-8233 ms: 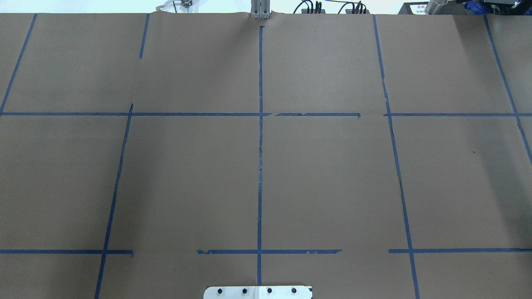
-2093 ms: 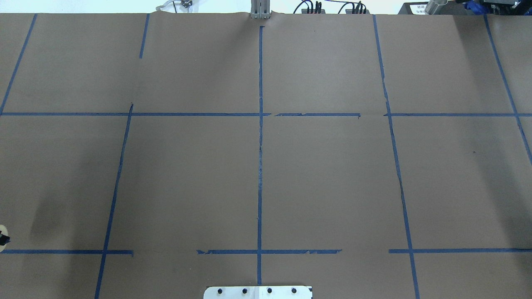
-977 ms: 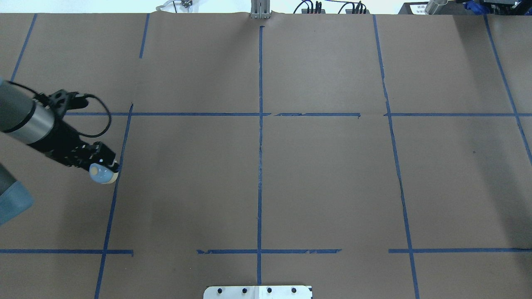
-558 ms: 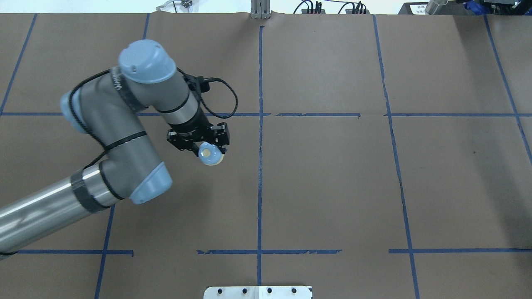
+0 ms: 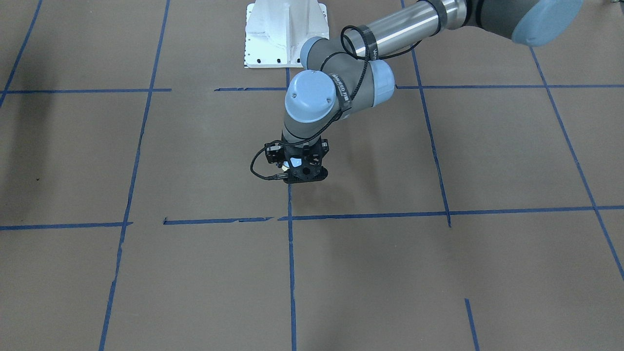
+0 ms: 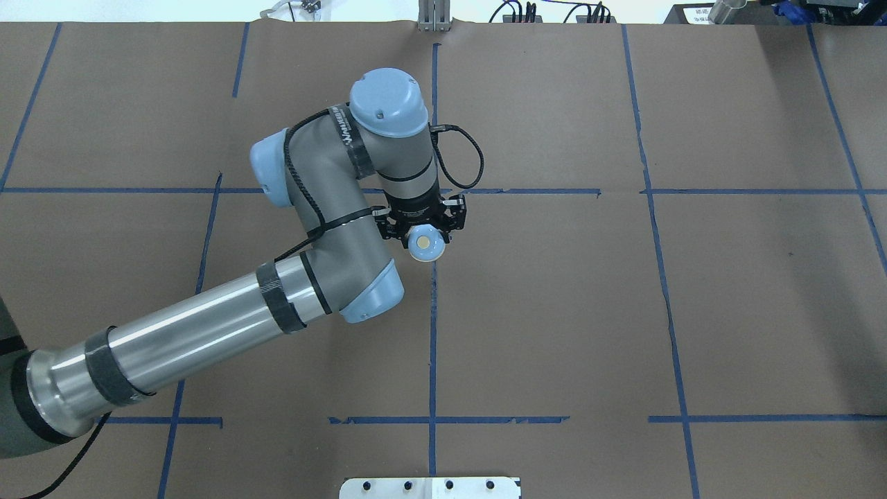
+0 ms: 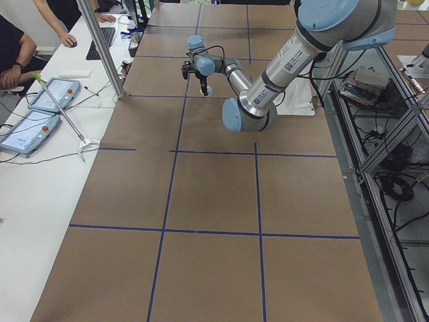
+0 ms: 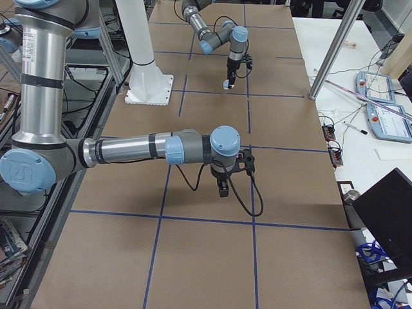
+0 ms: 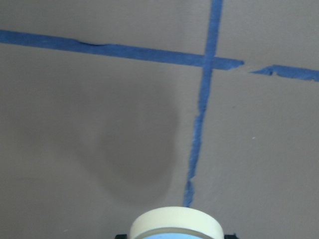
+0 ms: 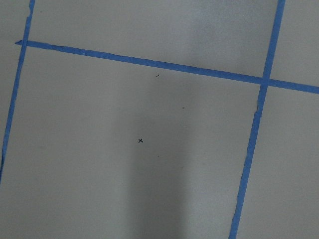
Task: Place and press bell with both arms
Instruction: 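Lower the bell onto the grid center, release, and withdraw the left gripper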
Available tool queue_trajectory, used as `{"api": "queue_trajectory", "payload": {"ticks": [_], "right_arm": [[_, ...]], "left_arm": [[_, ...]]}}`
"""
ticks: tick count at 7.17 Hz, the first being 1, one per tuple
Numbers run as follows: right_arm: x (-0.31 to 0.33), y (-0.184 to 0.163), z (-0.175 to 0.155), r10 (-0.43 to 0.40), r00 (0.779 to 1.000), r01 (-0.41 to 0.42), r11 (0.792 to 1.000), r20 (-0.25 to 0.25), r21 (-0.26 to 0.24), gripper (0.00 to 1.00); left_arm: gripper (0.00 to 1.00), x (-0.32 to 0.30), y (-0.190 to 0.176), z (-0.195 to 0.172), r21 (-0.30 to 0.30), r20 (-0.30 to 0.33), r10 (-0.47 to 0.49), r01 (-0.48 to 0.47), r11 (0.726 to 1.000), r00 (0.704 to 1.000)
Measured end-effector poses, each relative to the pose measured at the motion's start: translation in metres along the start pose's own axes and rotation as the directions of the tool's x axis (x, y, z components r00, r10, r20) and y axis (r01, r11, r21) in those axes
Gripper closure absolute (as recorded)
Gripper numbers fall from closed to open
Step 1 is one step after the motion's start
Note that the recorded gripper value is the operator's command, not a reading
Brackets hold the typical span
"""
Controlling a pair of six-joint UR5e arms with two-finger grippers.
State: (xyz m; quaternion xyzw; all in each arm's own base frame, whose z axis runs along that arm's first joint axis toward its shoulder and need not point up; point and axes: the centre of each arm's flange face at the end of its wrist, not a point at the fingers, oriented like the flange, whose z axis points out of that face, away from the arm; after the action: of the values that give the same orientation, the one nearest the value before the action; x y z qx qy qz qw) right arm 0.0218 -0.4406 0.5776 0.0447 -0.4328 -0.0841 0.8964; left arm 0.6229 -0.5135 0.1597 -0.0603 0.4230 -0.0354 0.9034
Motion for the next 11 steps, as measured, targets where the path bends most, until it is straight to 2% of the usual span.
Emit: {"api": "queue_trajectory", "payload": {"ticks": [1,3,5,6,7,9,11], "right_arm": [[-0.001,0.000,0.001,-0.003,1.000,0.003,1.000,0.001,-0.003,0.00],[-0.003,-0.001,0.004,-0.007,1.000,0.007,1.000,0.002,-0.009,0.00],[-0.006,-0.002,0.006,-0.012,1.000,0.012,1.000,0.004,-0.013,0.00],[-0.007,-0.003,0.006,-0.016,1.000,0.016,1.000,0.004,-0.013,0.00],[-0.009,-0.004,0.006,-0.020,1.000,0.020,1.000,0.006,-0.014,0.00],[-0.015,-0.007,0.011,-0.032,0.999,0.032,0.999,0.014,-0.023,0.00],[-0.021,-0.012,0.012,-0.043,0.999,0.043,0.999,0.018,-0.025,0.00]], "left_arm": [[0.79,0.006,-0.002,0.009,0.012,0.020,-0.006,0.006,1.000,1.000],[0.56,0.014,-0.010,0.020,0.041,0.047,-0.013,0.011,0.999,0.999],[0.31,0.015,-0.015,0.027,0.049,0.054,-0.010,0.008,0.999,0.998],[0.06,0.014,-0.017,0.029,0.052,0.060,-0.009,0.006,0.999,0.998],[0.00,0.013,-0.018,0.030,0.057,0.063,-0.007,0.004,0.998,0.998],[0.00,0.013,-0.021,0.019,0.082,0.054,-0.005,0.001,0.997,0.999],[0.00,0.013,-0.023,-0.023,0.117,-0.007,0.008,-0.007,0.993,1.000]]}}
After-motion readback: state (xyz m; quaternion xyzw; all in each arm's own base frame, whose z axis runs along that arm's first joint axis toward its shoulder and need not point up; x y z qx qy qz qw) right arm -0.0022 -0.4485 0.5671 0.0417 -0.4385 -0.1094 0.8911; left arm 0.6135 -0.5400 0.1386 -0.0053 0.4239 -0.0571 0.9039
